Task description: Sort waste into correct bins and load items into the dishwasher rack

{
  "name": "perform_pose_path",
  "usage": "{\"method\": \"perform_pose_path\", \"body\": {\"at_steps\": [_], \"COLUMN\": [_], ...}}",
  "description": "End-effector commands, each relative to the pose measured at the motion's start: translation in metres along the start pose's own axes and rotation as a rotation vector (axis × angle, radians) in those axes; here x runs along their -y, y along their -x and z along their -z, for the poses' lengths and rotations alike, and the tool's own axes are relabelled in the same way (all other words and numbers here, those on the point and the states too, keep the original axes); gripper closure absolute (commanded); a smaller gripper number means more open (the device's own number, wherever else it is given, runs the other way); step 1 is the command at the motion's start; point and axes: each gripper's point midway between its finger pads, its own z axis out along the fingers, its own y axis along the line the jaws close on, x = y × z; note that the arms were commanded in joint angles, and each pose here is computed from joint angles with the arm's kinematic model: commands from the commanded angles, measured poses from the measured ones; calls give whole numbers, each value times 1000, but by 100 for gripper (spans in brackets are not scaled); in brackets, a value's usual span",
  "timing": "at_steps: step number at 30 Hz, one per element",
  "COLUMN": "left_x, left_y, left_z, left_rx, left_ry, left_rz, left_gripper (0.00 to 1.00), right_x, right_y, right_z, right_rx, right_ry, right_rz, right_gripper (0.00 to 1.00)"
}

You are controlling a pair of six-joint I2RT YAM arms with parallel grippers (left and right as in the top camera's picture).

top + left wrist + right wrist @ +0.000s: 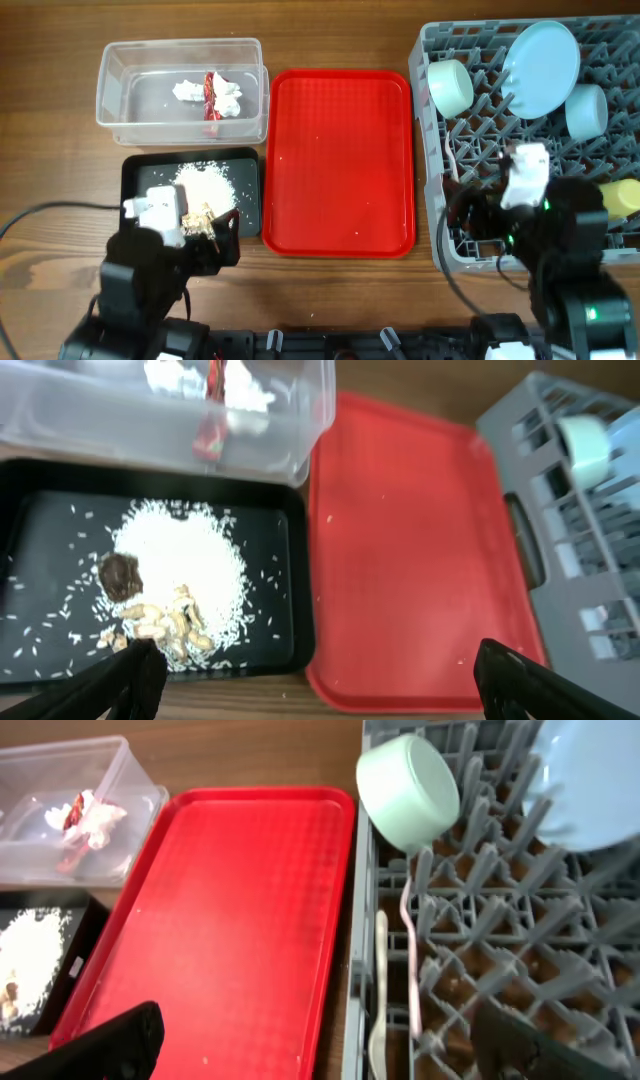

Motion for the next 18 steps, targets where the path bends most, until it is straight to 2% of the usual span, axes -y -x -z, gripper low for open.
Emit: {"method": "perform_pose_path", "body": {"at_steps": [1, 13, 16, 18], "left_x": [-2, -2, -2, -2], "left_y": [1, 1, 1, 1], "left_z": [8, 7, 7, 7], "left_rx": [45, 44, 44, 44], "left_ry": [-1, 0, 0, 0], "left_rz": [4, 4, 4, 4], "left_gripper": [0, 0, 0, 0], "right_x": [6, 9, 9, 8], "right_y": [-9, -18, -10, 0], "right_z": [6, -5, 3, 12], "right_rx": [-4, -73, 7, 138], "right_ry": [-32, -39, -49, -45], "right_rz": [-23, -35, -14, 9], "right_gripper": [0, 0, 0, 0]}}
